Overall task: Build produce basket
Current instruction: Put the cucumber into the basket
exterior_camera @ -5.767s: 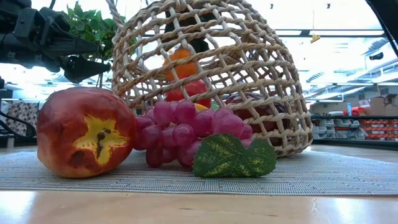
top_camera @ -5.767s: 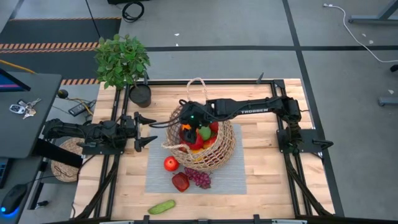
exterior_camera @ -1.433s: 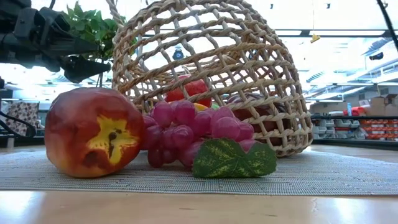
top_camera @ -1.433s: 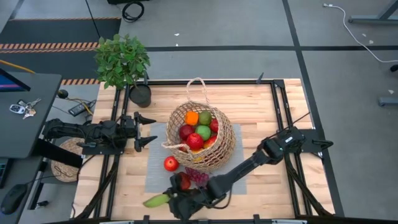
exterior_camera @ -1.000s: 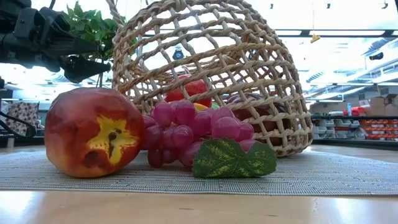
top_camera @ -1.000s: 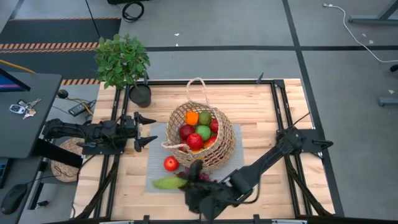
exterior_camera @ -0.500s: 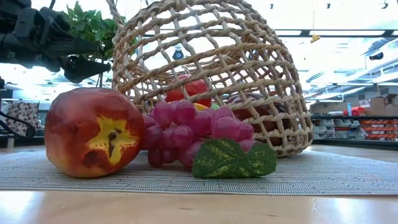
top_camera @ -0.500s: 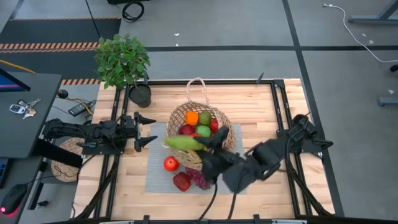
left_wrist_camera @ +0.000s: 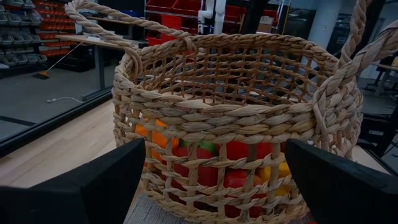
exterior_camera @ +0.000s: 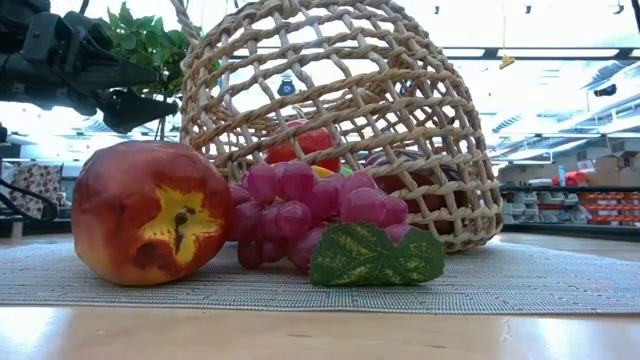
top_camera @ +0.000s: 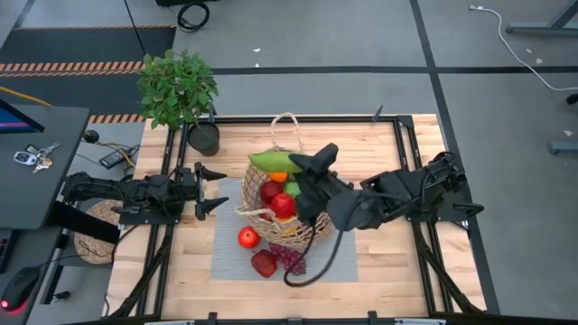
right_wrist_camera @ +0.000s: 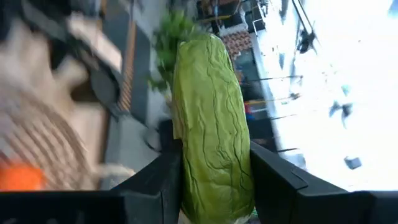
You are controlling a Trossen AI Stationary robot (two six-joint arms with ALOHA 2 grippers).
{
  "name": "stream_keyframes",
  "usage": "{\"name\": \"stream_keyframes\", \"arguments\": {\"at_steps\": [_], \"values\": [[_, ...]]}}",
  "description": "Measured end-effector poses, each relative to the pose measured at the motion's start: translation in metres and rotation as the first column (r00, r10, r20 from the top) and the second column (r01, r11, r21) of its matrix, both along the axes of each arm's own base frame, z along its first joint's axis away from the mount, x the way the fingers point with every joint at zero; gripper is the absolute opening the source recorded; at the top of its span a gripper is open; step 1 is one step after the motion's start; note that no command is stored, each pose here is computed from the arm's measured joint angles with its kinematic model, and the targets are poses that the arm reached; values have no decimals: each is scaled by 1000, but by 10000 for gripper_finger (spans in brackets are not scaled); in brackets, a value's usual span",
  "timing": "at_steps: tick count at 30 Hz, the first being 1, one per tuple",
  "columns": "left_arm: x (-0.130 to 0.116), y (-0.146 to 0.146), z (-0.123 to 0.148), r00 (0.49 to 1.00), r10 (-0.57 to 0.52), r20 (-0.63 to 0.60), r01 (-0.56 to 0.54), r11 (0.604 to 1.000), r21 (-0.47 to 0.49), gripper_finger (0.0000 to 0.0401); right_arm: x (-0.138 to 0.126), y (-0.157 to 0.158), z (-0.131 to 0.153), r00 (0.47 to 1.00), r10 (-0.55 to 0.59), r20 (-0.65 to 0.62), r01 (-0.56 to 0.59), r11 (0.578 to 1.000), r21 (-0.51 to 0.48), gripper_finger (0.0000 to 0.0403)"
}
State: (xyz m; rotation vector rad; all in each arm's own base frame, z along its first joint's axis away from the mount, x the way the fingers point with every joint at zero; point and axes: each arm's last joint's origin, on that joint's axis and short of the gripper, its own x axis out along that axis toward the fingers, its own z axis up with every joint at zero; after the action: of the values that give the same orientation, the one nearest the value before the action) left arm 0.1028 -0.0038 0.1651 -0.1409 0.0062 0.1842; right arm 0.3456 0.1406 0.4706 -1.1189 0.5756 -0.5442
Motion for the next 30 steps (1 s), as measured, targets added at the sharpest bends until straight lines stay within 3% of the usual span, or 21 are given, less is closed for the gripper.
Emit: {"name": "stream_keyframes", "arguments": {"at_steps": [3,5,15,20,24,27,30], "values": [[0,0,0,1000,0,0,0,1000,0,392,0,-4,-2,993,-21,-120,6,992,-127,160],[0,0,0,1000,1,0,-1,1000,0,392,-1,-5,-4,987,-31,-156,6,987,-159,160],[0,0,0,1000,0,0,0,1000,0,392,-1,-5,-6,994,-6,-110,-3,997,-79,161],[0,0,0,1000,0,0,0,1000,0,392,-7,-8,-10,971,183,-155,-169,981,100,161],[0,0,0,1000,1,0,-1,1000,0,392,-18,-27,-4,966,233,-108,-195,938,286,161],[0,0,0,1000,1,0,-1,1000,0,392,-23,-40,2,957,286,-52,-236,867,440,161],[0,0,0,1000,0,0,0,1000,0,392,-25,-50,5,938,345,-3,-281,769,574,161]]}}
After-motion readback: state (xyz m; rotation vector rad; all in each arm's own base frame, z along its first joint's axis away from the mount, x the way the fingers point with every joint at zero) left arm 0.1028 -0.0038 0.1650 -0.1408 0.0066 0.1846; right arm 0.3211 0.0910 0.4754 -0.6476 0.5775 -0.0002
